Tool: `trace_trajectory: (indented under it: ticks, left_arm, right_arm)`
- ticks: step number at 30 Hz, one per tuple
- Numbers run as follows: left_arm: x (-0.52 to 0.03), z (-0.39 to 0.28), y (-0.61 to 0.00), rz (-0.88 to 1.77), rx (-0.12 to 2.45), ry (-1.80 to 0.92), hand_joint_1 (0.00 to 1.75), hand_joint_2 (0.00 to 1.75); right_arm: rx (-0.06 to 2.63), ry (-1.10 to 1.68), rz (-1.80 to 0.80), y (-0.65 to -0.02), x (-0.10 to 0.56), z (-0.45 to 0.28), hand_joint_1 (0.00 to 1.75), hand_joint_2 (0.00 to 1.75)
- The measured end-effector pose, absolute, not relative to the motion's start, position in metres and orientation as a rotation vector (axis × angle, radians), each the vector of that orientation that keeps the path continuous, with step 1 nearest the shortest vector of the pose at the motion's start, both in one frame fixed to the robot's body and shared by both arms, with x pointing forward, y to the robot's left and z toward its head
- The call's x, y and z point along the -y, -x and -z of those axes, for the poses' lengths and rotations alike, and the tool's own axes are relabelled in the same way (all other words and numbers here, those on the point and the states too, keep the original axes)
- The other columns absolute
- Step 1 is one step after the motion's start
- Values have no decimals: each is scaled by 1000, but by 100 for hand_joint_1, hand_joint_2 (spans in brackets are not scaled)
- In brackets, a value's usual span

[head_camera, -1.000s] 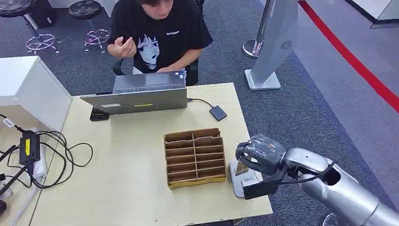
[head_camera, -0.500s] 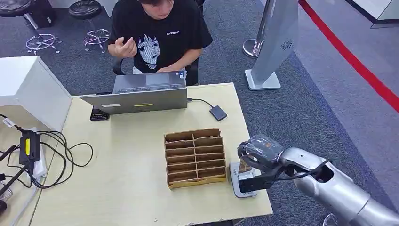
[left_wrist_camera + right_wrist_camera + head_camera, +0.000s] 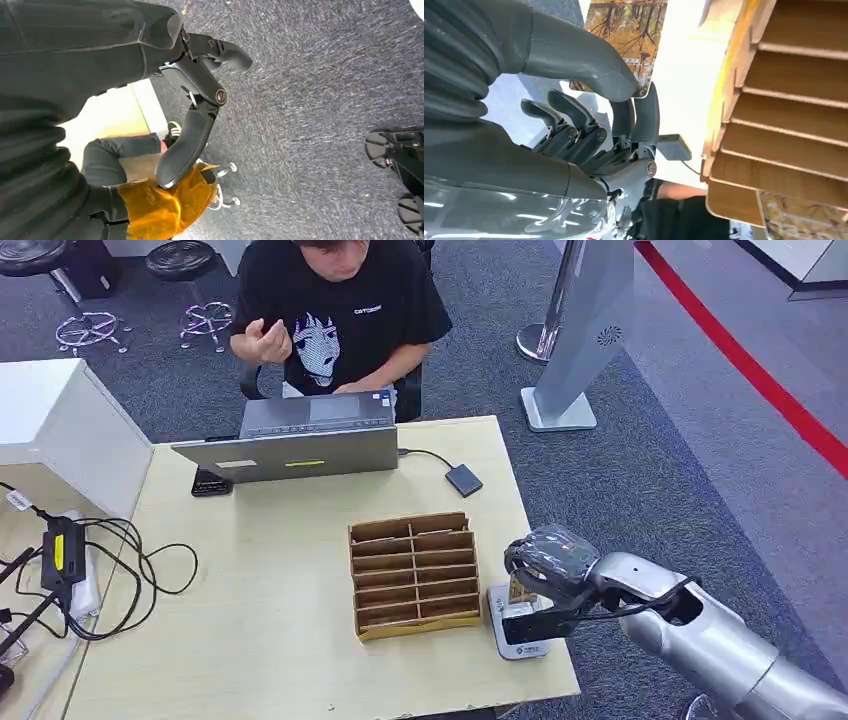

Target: Pass the card to the sensor for recognition and then transmit it.

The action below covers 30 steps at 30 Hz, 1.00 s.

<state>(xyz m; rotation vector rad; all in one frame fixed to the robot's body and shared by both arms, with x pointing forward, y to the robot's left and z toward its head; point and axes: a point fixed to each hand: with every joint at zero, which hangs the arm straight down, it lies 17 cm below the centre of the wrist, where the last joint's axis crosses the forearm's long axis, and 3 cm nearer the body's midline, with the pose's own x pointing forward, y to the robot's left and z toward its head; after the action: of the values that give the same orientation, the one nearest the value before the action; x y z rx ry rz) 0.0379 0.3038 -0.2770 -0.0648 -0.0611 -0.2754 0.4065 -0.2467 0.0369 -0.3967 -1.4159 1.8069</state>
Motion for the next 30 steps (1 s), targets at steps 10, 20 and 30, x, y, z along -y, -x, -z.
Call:
trace_trajectory:
  ticks: [10,20,30]
  left_arm:
    - [-304,277,-37,272,60,63,0,175]
    - [-302,276,-42,334,63,75,0,175]
    - [-300,273,-61,464,81,83,0,175]
  right_arm:
    - [1594,472,-1704,-421,245,-86,175,175]
    - [1789,694,-1593,-525,213,-257,175,175]
    - [1468,817,-1644,-628,109,-295,175,175]
